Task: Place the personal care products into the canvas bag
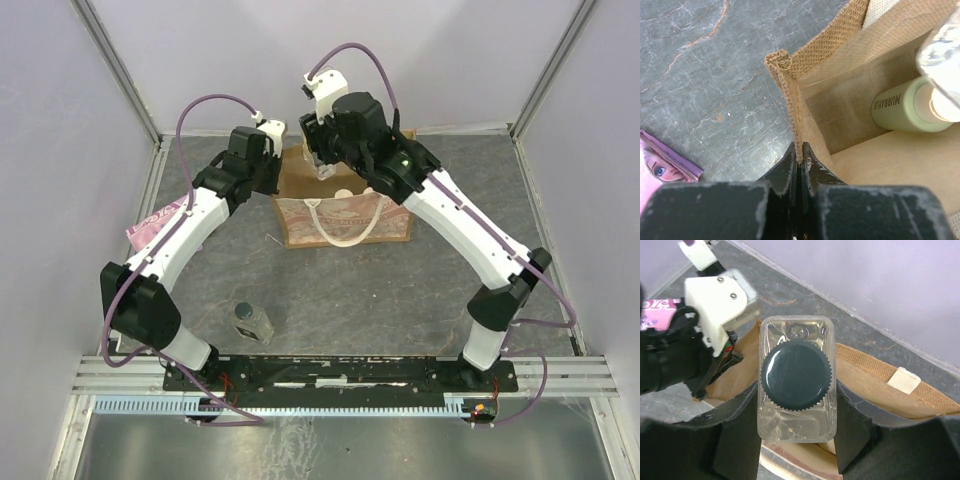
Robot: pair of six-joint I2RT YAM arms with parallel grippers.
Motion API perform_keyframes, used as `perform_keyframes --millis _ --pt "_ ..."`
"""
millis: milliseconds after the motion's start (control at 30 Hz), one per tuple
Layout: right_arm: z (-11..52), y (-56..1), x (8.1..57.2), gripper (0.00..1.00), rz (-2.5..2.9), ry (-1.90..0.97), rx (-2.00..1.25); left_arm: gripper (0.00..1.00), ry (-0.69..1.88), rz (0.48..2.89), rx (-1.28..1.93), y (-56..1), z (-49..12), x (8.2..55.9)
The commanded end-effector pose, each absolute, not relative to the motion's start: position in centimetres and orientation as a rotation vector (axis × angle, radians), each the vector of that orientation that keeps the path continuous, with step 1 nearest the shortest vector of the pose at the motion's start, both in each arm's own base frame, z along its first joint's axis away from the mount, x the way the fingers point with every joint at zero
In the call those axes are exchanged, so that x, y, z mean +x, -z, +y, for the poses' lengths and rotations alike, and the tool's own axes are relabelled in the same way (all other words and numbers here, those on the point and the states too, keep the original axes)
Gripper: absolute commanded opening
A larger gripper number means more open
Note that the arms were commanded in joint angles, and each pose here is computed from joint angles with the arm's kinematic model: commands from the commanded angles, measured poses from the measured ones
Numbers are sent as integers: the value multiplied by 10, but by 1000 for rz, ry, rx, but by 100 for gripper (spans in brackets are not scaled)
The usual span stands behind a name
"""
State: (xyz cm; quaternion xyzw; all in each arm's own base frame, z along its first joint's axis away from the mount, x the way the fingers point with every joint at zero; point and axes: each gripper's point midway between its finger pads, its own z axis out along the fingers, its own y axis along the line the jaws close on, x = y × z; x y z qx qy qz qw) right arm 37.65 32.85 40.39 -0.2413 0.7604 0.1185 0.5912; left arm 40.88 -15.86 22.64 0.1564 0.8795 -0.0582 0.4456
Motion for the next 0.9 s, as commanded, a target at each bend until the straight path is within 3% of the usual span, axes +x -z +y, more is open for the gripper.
perform_keyframes --millis 0,533,867 --pt "328 -491 391 0 1511 -408 -388 3 147 2101 326 -260 -150 408" --pt "325 -399 418 1 1650 -538 -129 3 175 2113 311 -257 -153 404" --pt "308 -334 416 1 1785 -421 -105 3 180 2106 324 -260 -154 404"
